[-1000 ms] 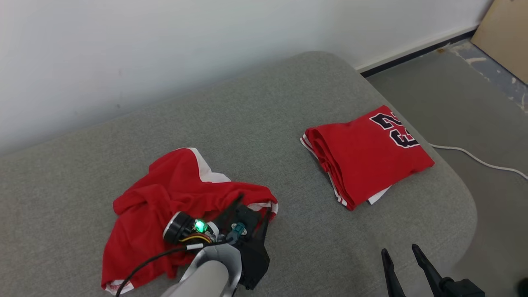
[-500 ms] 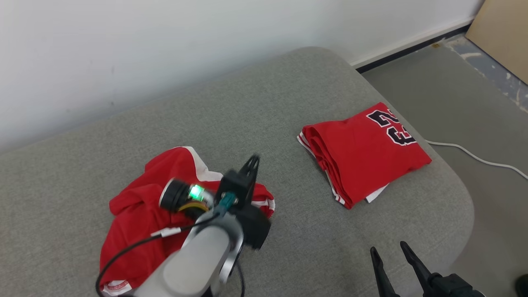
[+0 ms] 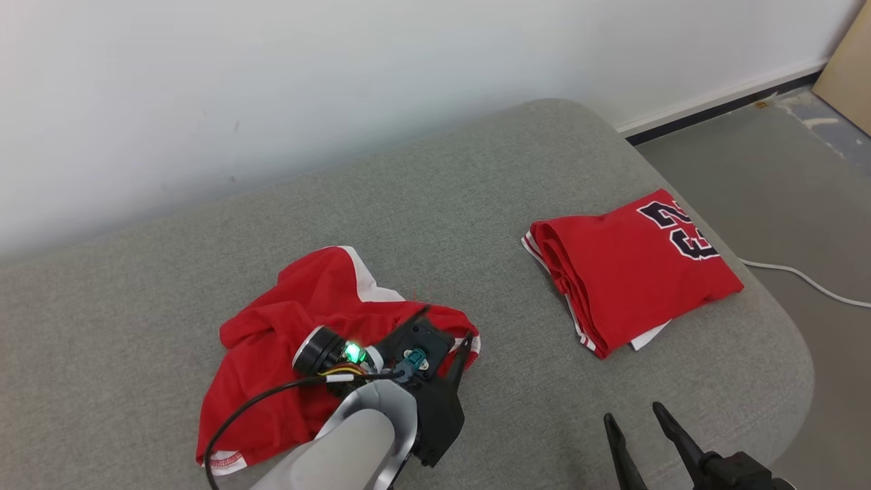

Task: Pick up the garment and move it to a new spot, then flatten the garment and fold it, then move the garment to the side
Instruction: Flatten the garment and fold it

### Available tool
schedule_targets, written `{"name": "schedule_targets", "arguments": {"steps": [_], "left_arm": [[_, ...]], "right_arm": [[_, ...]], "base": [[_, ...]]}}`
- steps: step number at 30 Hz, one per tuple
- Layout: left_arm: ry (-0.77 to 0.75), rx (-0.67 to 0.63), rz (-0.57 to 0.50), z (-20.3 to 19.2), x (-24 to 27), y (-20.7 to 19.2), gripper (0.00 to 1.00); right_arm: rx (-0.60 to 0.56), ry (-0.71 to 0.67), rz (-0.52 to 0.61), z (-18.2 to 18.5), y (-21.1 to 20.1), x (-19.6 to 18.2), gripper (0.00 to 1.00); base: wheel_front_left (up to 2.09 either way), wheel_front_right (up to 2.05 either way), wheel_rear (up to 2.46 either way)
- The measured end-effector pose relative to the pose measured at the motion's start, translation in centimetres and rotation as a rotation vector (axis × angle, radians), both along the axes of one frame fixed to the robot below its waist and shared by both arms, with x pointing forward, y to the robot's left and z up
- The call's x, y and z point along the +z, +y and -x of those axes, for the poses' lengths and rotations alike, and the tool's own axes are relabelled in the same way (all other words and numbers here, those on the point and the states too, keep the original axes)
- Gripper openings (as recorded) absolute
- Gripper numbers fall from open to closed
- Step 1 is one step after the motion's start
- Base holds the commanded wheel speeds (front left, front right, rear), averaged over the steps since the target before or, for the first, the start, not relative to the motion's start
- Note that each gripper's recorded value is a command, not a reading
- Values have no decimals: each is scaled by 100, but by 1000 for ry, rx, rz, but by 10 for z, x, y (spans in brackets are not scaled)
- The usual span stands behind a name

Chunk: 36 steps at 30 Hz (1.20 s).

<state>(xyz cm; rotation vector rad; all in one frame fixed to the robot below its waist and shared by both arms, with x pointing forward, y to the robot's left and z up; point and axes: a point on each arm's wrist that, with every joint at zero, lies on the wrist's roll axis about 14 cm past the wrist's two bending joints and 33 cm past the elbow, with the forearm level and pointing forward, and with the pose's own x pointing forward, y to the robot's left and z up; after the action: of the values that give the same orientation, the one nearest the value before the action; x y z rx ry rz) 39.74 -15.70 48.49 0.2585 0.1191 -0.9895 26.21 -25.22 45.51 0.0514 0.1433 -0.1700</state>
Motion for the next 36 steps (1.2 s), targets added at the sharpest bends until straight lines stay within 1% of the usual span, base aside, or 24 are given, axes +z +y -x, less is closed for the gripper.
{"name": "schedule_targets", "arguments": {"steps": [3,6,11,14,15,16,17,20,22,24,26,27,30,33,36], "left_arm": [[33,-3,-76,1,-18,4,100],[31,-13,-129,-4,-22,0,100],[-3,-43,-241,-17,-27,-10,100],[12,-44,-299,-24,-39,-10,100],[25,-39,-324,-26,-47,-7,62],[36,-38,-343,-27,-53,-4,33],[42,-38,-347,-27,-56,-4,0],[53,-40,-349,-30,-61,-6,0],[54,-34,-330,-31,-59,-6,0],[43,-28,-274,-33,-50,-8,0],[31,-23,-140,-34,-25,-18,0],[19,-29,-54,-33,-8,-25,0],[-28,-51,232,-30,63,-43,0],[-79,-71,462,-24,140,-49,0],[-150,-81,667,-13,217,-38,0]], "right_arm": [[7,1,-6,-1,2,0,100],[-2,10,-4,2,0,-2,100],[-38,24,-15,8,-5,-6,100],[-70,36,-19,11,-11,-10,100],[-80,40,-21,12,-12,-12,100],[-88,44,-21,13,-13,-13,100],[-96,50,-20,15,-15,-15,100],[-110,63,-19,17,-18,-18,100],[-103,67,-19,17,-15,-19,100],[-85,64,-23,14,-10,-19,100],[-71,59,-24,11,-8,-18,100],[-62,57,-23,9,-6,-17,100],[-38,61,-21,5,-3,-18,100],[-10,56,-20,0,2,-17,100],[19,56,-23,-3,8,-17,100]], "base": [[0,0,0],[0,0,0],[0,0,0],[0,0,0],[0,0,0],[0,0,0],[0,0,0],[0,0,0],[0,0,0],[0,0,0],[0,0,0],[0,0,0],[0,0,0],[0,0,0],[0,0,0]]}}
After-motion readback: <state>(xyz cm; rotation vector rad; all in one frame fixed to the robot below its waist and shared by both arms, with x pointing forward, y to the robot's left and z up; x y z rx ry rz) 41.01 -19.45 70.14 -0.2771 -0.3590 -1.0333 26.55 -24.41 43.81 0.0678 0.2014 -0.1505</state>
